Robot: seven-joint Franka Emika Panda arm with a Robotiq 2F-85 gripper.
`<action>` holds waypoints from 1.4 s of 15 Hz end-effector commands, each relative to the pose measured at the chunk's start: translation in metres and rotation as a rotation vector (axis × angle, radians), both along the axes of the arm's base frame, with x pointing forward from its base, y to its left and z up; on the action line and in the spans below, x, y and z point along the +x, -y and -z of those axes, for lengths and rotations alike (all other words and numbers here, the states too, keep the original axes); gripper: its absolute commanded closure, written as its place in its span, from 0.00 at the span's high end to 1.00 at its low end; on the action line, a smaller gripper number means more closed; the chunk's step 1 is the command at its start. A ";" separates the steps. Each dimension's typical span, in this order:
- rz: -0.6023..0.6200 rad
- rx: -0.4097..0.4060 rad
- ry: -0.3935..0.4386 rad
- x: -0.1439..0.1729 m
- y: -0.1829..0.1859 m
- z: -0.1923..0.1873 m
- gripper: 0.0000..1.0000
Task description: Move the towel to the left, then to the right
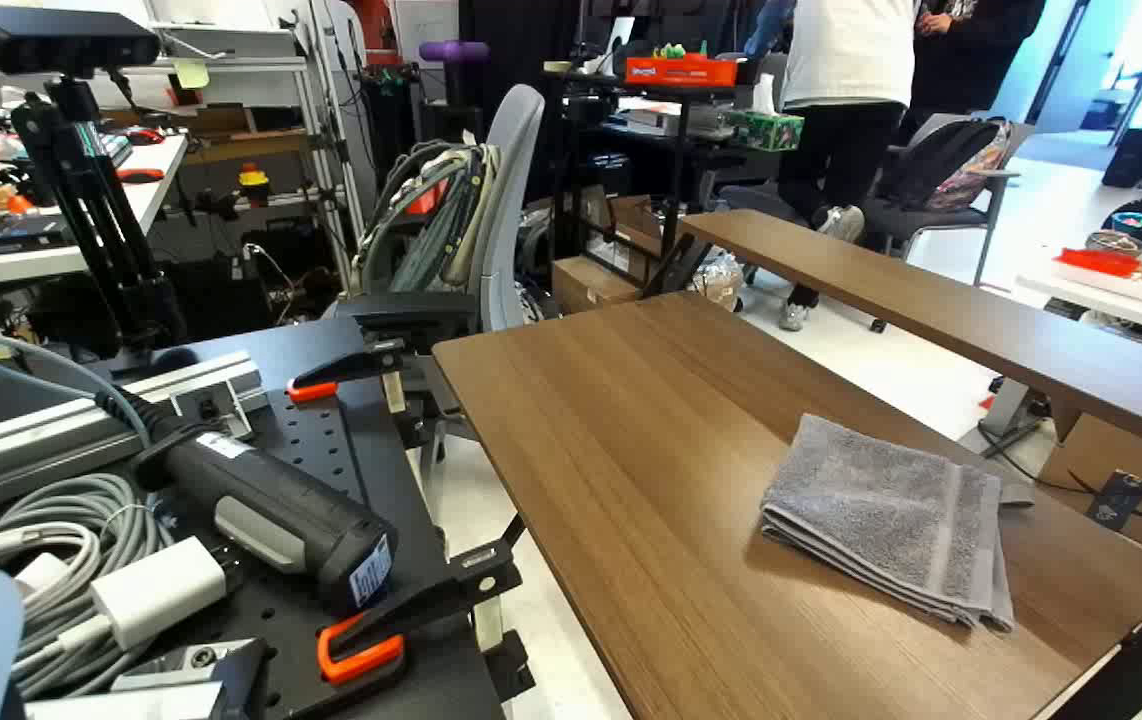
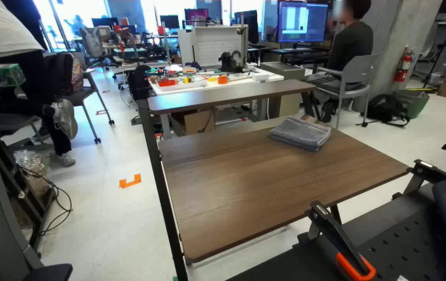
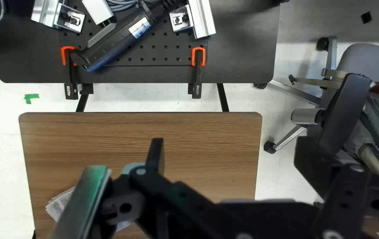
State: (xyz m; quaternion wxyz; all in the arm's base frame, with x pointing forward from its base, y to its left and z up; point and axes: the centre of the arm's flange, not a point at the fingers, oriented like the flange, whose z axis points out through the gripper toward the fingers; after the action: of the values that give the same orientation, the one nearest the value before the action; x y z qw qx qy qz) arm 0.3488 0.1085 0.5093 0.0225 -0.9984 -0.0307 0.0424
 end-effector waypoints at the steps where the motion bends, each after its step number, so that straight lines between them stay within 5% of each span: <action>1: 0.000 0.000 0.001 0.000 0.000 0.000 1.00; 11: -0.001 0.006 0.007 0.010 0.001 0.004 1.00; 21: 0.150 -0.024 -0.041 0.128 0.055 0.092 1.00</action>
State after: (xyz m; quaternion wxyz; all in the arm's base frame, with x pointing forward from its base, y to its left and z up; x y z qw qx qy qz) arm 0.4249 0.0711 0.4396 0.0167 -0.9980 0.0165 0.0590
